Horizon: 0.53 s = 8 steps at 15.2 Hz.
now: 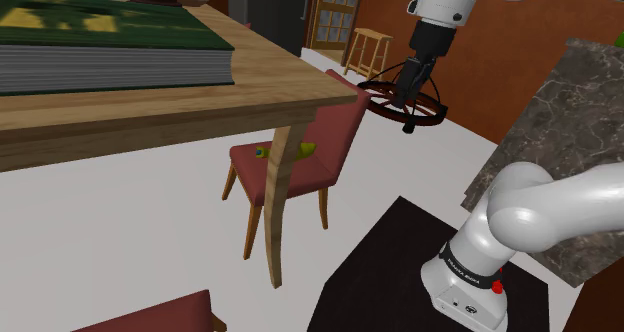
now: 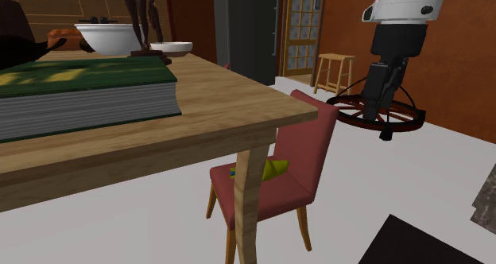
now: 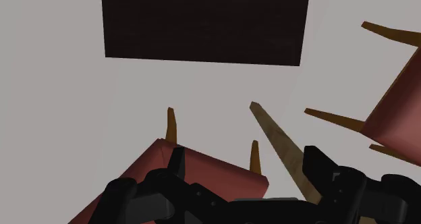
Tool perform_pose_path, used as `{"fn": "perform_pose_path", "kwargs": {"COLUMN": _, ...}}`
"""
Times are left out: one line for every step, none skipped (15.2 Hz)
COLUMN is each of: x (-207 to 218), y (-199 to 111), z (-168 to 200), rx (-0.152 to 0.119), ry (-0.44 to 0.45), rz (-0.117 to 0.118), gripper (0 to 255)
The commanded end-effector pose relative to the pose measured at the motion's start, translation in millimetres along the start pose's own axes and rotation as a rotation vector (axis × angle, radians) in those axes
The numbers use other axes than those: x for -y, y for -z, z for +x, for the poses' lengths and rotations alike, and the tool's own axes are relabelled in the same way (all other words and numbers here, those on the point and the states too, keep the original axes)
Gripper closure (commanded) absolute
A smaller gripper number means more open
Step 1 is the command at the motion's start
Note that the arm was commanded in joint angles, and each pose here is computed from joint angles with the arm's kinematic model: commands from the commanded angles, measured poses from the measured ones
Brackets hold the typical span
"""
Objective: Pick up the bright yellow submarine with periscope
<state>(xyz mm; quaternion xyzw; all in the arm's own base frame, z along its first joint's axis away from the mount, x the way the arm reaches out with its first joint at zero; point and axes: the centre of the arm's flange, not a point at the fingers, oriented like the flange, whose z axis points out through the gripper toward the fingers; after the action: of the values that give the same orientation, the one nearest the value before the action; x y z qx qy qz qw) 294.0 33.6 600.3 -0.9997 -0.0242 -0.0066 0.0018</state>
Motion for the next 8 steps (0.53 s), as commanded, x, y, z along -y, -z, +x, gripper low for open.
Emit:
{"fn": "perform_pose_path", "kwargs": {"x": 0.0, "y": 0.0, "z": 0.0, "rx": 0.0, "ry": 0.0, "rz": 0.0, "gripper": 0}}
{"fn": "perform_pose_path", "kwargs": {"x": -1.6, "y": -5.7, "z": 12.8, "rx": 0.006, "ry": -0.012, "rz": 0.006, "gripper": 0}}
{"fn": "perform_pose_path", "kwargs": {"x": -3.3, "y": -11.5, "z": 25.6, "rx": 0.012, "ry": -0.024, "rz": 0.012, "gripper": 0}}
{"fn": "perform_pose_path", "kwargs": {"x": -5.1, "y": -17.4, "z": 38.3, "rx": 0.018, "ry": -0.036, "rz": 0.018, "gripper": 0}}
{"fn": "perform_pose_path", "kwargs": {"x": -7.0, "y": -23.4, "z": 50.9, "rx": 0.024, "ry": -0.048, "rz": 0.024, "gripper": 0}}
{"fn": "perform_pose_path", "kwargs": {"x": -9.1, "y": -29.4, "z": 63.5, "rx": 0.03, "ry": -0.06, "rz": 0.03, "gripper": 0}}
{"fn": "perform_pose_path", "kwargs": {"x": -11.2, "y": -35.6, "z": 76.0, "rx": 0.036, "ry": -0.072, "rz": 0.036, "gripper": 0}}
{"fn": "perform_pose_path", "kwargs": {"x": -13.5, "y": -41.8, "z": 88.5, "rx": 0.042, "ry": -0.084, "rz": 0.042, "gripper": 0}}
